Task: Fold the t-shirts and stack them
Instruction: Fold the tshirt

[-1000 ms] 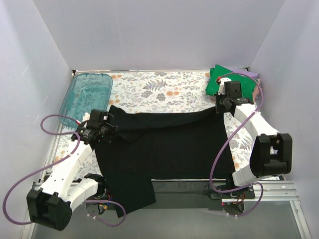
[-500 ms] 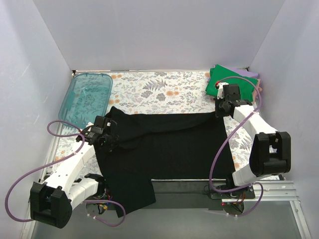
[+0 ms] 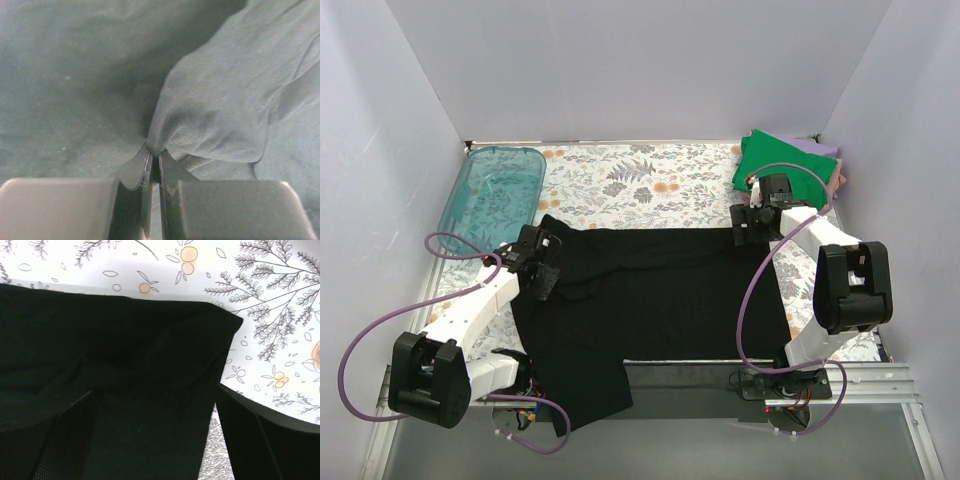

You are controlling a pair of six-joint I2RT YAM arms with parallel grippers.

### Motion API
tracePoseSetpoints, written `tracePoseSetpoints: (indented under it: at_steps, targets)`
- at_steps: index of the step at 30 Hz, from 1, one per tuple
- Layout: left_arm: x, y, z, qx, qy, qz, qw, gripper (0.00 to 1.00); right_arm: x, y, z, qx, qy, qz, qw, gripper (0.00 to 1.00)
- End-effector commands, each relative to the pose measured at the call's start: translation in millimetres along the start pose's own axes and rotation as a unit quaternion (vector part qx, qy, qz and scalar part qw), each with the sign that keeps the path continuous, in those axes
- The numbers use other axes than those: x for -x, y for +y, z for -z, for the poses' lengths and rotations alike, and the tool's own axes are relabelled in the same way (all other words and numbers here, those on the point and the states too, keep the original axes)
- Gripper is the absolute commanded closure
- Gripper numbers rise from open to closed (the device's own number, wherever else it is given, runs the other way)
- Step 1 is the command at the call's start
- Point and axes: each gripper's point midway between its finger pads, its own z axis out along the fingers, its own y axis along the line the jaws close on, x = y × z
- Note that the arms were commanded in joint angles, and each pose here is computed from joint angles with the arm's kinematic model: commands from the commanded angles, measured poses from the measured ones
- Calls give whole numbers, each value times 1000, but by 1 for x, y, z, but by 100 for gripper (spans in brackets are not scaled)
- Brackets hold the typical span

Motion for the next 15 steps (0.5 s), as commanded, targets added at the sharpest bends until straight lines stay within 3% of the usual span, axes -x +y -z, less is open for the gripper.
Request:
tracePoseSetpoints:
  at_steps: [1, 10, 15]
  targets:
    - [12, -16, 7, -18, -25, 9, 999, 100, 16, 23, 18, 30, -34, 8, 999, 2]
    - [15, -23, 9, -28, -28, 2, 999, 100, 8, 109, 73, 43, -104, 70, 991, 2]
    - [14, -19, 6, -25, -29, -3, 999, 100, -34, 67, 70, -59, -80, -18, 995, 2]
